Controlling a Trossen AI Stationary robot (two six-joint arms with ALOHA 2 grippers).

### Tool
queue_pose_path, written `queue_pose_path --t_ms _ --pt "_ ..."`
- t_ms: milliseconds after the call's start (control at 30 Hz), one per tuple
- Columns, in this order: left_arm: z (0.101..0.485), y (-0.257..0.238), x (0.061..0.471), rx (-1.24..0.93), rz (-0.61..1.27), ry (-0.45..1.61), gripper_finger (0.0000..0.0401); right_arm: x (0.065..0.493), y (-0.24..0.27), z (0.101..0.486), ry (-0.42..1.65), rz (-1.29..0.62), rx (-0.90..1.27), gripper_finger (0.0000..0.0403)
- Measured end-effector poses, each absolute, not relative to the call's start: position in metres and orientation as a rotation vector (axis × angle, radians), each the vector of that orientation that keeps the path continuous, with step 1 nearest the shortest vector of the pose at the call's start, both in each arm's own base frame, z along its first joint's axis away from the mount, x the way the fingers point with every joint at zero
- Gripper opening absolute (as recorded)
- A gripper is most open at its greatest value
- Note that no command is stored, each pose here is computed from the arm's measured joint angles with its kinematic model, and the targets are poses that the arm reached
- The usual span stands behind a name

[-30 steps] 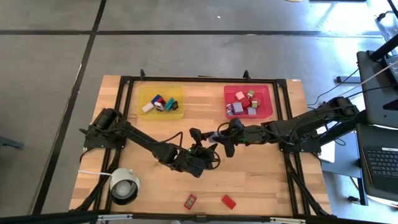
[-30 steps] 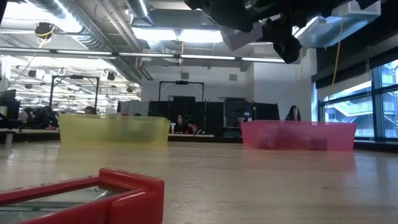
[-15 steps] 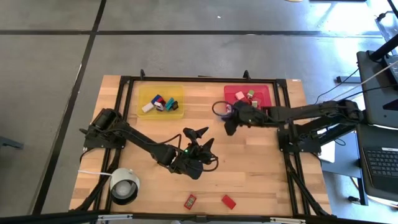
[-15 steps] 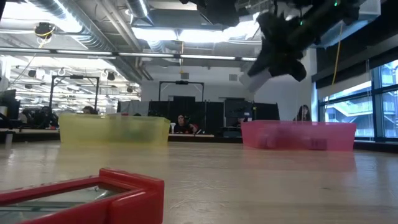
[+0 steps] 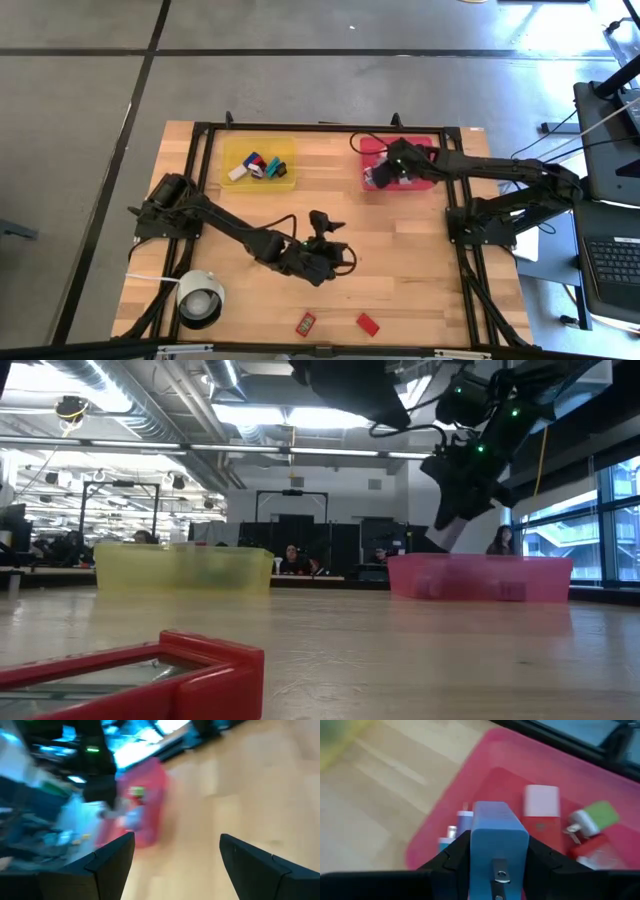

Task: Pick & Place Office items
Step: Put the purple charger adapter into the red bin

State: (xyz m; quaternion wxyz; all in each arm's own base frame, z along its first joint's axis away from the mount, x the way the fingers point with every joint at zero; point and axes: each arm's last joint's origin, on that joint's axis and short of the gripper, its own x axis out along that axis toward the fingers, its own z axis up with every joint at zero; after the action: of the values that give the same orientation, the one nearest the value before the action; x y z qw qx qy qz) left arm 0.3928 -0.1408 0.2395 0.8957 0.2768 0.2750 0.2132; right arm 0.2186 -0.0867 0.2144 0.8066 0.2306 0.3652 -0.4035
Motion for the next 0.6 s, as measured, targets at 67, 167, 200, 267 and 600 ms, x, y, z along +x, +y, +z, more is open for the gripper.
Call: queue_pose_path --t_ms 67,167,200,267,600 --pt "0.237 -0.139 0.393 0.53 0.391 0.585 0.029 0.215 -0.091 0.213 0.799 -0.895 0.483 0.0127" --pt "0.237 -0.136 0.395 0.494 0.38 0.588 0.029 0.211 -0.095 0.212 0.816 -0.929 0.481 0.0127" --pt "0.237 -0.136 0.395 0.489 0.384 0.587 0.029 0.211 -0.096 0.211 0.826 -0.935 0.482 0.0127" --pt "0.237 -0.133 0.396 0.478 0.394 0.587 0.029 0.21 -0.097 0.208 0.862 -0.944 0.479 0.0127" --pt "0.236 -0.125 0.398 0.419 0.43 0.586 0.029 0.213 -0.1 0.182 1.035 -0.971 0.463 0.0127"
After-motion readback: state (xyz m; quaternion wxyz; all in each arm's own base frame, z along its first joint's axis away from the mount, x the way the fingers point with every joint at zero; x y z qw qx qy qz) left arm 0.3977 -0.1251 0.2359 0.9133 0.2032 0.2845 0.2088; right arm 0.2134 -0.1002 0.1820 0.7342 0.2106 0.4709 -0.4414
